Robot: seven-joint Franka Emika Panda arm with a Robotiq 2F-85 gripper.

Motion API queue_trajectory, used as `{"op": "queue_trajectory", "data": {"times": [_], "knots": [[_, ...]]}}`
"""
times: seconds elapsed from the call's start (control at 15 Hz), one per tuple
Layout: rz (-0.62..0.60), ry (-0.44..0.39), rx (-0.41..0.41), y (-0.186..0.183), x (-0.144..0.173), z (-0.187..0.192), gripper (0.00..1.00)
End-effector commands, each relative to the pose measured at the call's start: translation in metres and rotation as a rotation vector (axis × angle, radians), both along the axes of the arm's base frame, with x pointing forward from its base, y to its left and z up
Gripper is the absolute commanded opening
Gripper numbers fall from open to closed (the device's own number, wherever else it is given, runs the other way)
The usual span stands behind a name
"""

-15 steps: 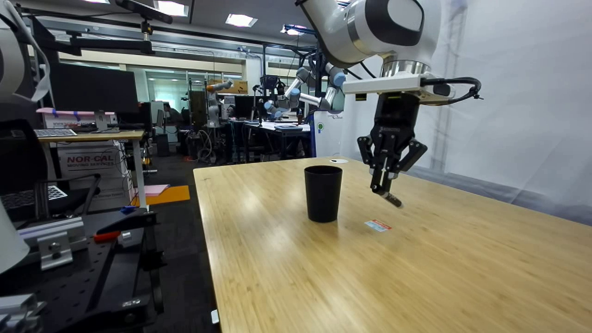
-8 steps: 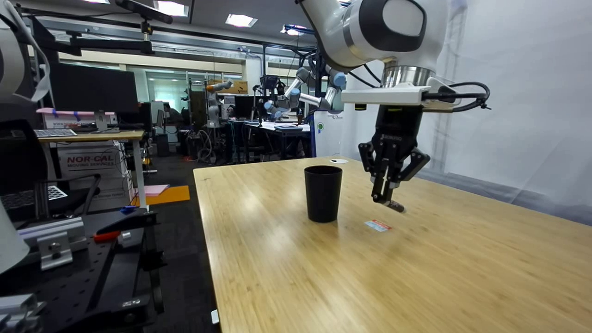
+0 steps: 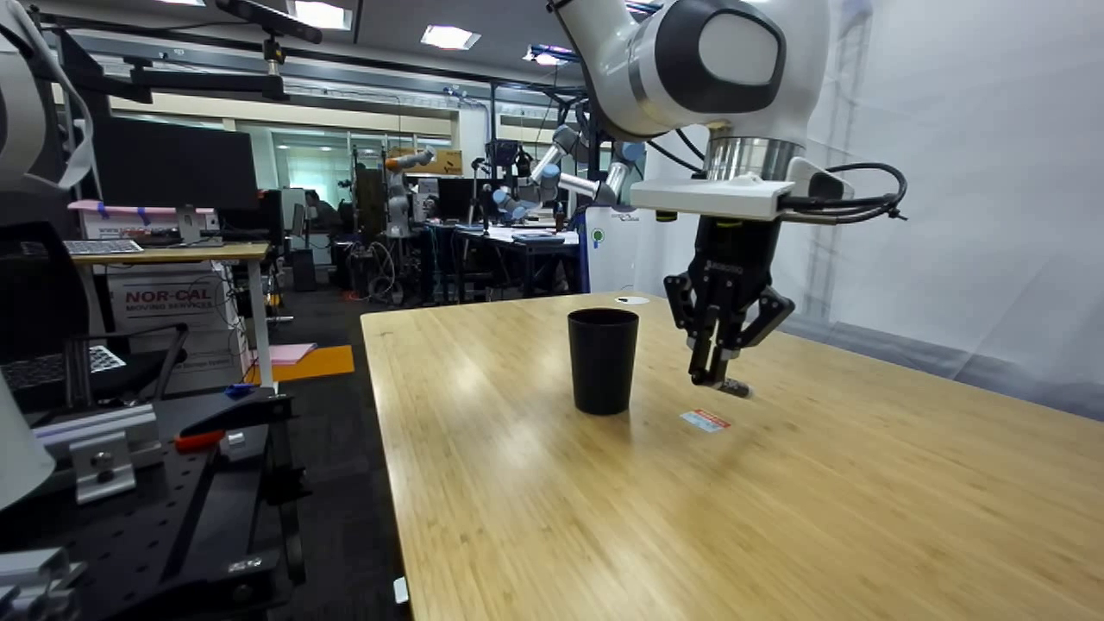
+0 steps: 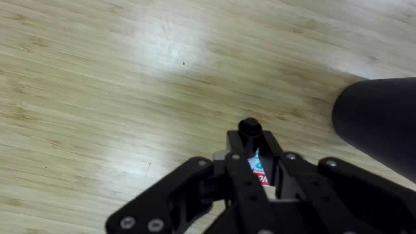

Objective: Take the marker out of the black cup and place it on the table

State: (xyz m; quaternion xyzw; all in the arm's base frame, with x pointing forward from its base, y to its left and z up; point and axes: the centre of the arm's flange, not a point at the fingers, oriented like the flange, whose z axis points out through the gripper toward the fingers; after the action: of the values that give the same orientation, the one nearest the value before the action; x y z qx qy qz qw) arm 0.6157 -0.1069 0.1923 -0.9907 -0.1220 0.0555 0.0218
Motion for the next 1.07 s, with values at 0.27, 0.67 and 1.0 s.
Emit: {"op": "queue_trajectory", "data": {"times": [0.27,0.67,1.0], "knots": [[0.020,-0.060,0.035,0.0047,-0.0112,-0.0014,0.05],[0.008,-0.058,0.034,0.0004,-0.0128,-0.0033,0.58],[0.006,-0.051,0.034,-0.0003,-0.0141,-0.0028,0.93]]}}
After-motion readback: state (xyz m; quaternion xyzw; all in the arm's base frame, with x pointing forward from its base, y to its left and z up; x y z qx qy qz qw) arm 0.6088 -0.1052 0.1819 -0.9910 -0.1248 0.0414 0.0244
